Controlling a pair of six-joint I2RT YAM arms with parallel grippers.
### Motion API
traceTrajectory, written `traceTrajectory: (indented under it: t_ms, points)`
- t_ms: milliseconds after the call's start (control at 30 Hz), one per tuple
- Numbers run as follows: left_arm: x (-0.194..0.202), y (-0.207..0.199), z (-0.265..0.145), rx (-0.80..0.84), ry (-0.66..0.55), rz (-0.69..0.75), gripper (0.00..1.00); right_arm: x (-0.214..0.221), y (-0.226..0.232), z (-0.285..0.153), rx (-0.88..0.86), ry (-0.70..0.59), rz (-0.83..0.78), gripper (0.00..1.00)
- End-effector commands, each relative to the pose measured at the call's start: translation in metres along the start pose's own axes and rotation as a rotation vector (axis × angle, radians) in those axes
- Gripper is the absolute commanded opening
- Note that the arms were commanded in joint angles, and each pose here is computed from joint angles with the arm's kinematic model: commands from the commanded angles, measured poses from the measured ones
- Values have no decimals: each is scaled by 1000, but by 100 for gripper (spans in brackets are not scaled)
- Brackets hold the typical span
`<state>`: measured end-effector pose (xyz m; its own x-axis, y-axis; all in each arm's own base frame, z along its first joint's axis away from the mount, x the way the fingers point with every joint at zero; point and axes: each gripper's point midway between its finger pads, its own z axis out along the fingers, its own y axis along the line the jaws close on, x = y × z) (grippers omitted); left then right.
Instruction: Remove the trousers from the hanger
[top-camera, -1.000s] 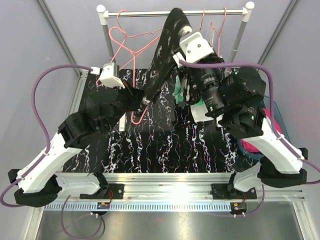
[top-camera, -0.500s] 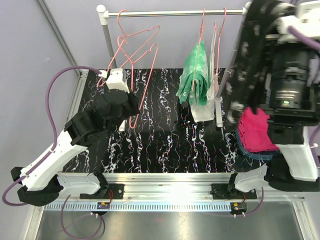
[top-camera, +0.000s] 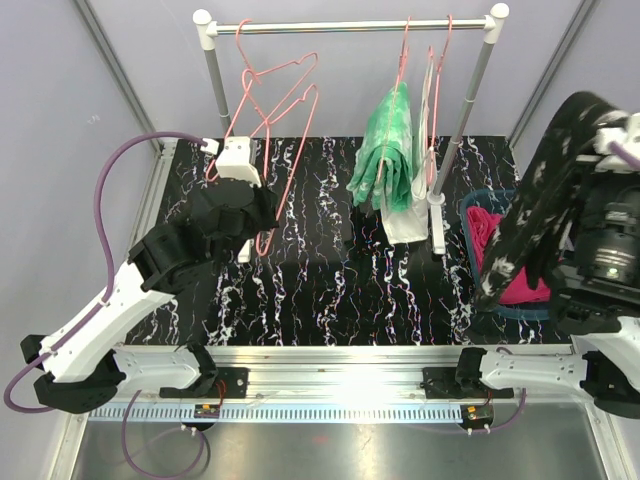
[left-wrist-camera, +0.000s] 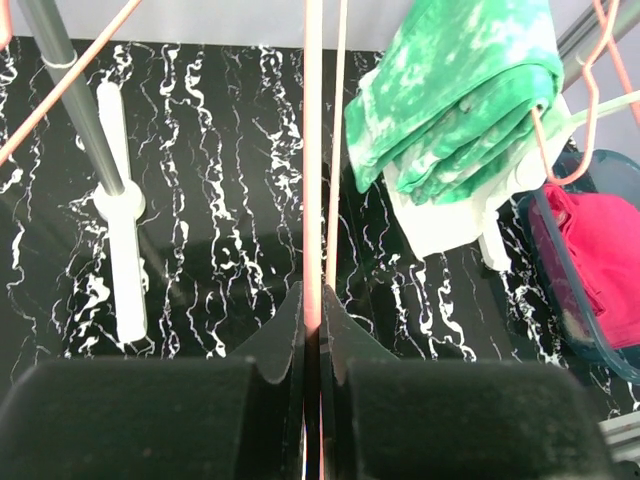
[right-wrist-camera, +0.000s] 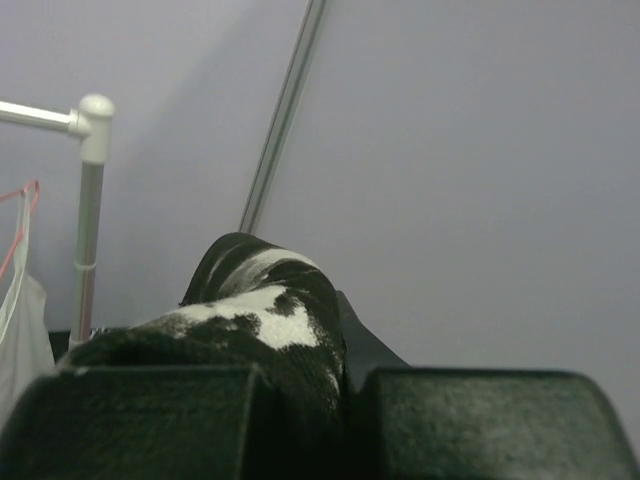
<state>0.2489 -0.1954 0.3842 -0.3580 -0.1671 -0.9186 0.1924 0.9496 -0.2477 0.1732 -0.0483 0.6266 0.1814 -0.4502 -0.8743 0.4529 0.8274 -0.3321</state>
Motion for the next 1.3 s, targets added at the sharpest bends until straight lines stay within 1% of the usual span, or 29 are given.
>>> traceTrajectory:
  t_ms: [0,33,133,167,200,233,267,333,367,400,467,500,567,600,633,700,733,800,867,900,933,1067,1200,1267]
  points:
    - [-19,-14,0,61,-62,-29,0,6,39,-6,-63,-9,-42,0]
    - [-19,-16,0,72,-60,-30,0,11,49,-8,-73,-1,-61,0]
    - [-18,-20,0,93,-60,-37,0,23,55,-10,-57,28,-31,0]
    - [-17,-21,1,95,-57,-35,0,27,64,-9,-72,31,-100,0]
    - [-16,-21,1,97,-55,-36,0,32,75,-7,-67,52,-15,0]
    - [-16,-22,1,103,-55,-38,0,33,84,-1,-71,54,-31,0]
    - [-15,-22,1,104,-54,-42,0,65,83,12,7,155,-98,0]
    - [-15,-23,0,112,-55,-51,0,96,81,29,73,249,-192,0]
    - [-16,-22,-2,115,-58,-53,0,109,71,32,105,281,-207,0]
    - [-14,-21,-2,113,-54,-49,0,110,66,28,112,268,-130,0]
    - [-16,-17,-6,112,-62,-47,0,115,64,28,129,266,-117,0]
    - [-16,-15,-8,106,-62,-40,0,118,61,28,144,277,-158,0]
    - [-18,-11,-10,94,-73,-35,0,121,54,29,204,276,-170,0]
    - [-19,-10,-10,93,-75,-30,0,122,44,30,243,281,-218,0]
    - [-19,-9,-11,91,-75,-29,0,126,36,28,299,285,-208,0]
    - [-21,-11,-12,103,-84,-35,0,131,20,23,367,313,-241,0]
    - [-20,-13,-12,113,-82,-35,0,138,4,17,430,341,-250,0]
    - [-15,-19,-9,141,-70,-30,0,149,-18,6,503,382,-296,0]
    - [-11,-23,-6,158,-58,-26,0,154,-31,-3,537,417,-324,0]
    - [-7,-26,-4,166,-51,-23,0,158,-33,-7,543,428,-313,0]
    - [-4,-29,-3,182,-43,-18,0,163,-36,-14,528,463,-344,0]
    - [3,-37,0,223,-33,-7,0,173,-49,-38,565,495,-389,0]
    - [13,-45,4,271,-20,15,0,189,-59,-69,563,544,-433,0]
    - [23,-46,8,280,-4,26,0,208,-53,-76,541,585,-498,0]
